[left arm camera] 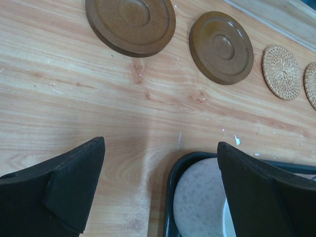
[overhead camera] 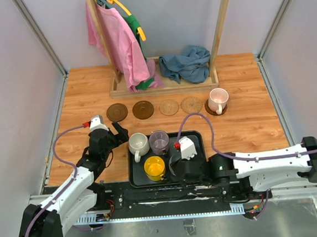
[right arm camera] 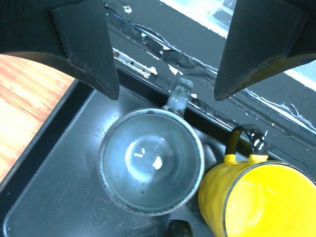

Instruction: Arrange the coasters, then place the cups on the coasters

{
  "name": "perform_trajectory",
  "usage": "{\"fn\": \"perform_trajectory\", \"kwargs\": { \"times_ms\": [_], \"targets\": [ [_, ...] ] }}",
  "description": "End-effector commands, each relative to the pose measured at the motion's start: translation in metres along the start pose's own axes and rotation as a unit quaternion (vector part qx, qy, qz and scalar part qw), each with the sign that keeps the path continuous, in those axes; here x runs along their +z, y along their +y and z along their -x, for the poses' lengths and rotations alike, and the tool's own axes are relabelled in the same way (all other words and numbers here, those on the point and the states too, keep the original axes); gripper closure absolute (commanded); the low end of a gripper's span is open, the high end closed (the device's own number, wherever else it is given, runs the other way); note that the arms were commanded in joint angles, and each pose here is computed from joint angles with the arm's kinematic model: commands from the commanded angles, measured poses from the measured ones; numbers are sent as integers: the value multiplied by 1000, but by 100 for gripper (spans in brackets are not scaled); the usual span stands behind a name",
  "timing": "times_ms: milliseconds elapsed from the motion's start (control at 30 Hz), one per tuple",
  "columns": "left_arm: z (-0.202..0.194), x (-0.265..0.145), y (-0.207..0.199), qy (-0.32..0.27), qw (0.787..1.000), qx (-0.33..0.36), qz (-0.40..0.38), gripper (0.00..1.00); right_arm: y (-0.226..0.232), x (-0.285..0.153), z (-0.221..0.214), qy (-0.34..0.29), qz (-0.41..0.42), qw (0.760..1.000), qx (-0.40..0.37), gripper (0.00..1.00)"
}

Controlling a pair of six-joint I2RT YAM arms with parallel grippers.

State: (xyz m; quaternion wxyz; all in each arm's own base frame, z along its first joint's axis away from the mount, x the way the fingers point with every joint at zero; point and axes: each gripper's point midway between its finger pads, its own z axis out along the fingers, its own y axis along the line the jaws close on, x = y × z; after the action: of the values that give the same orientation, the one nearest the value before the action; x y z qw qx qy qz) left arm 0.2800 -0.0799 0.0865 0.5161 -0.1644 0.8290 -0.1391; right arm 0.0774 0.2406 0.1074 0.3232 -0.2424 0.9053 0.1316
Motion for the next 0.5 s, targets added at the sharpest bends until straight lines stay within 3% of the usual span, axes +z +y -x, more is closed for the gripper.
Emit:
{"fn": "perform_trajectory", "kwargs": {
  "times_ms": [0,267,467],
  "targets": [
    [-4,-5,-7,4,1000,0,-26,0,11,0,7,-17,-37,999,3,21],
    [-10,-9,-5,6,999,-8,-32,0,-1,1,-12,26,-149,987,-45,19],
    [-13,-12,-4,5,999,-16,-35,0,-12,6,-29,37,-164,985,-28,20]
  ]
}}
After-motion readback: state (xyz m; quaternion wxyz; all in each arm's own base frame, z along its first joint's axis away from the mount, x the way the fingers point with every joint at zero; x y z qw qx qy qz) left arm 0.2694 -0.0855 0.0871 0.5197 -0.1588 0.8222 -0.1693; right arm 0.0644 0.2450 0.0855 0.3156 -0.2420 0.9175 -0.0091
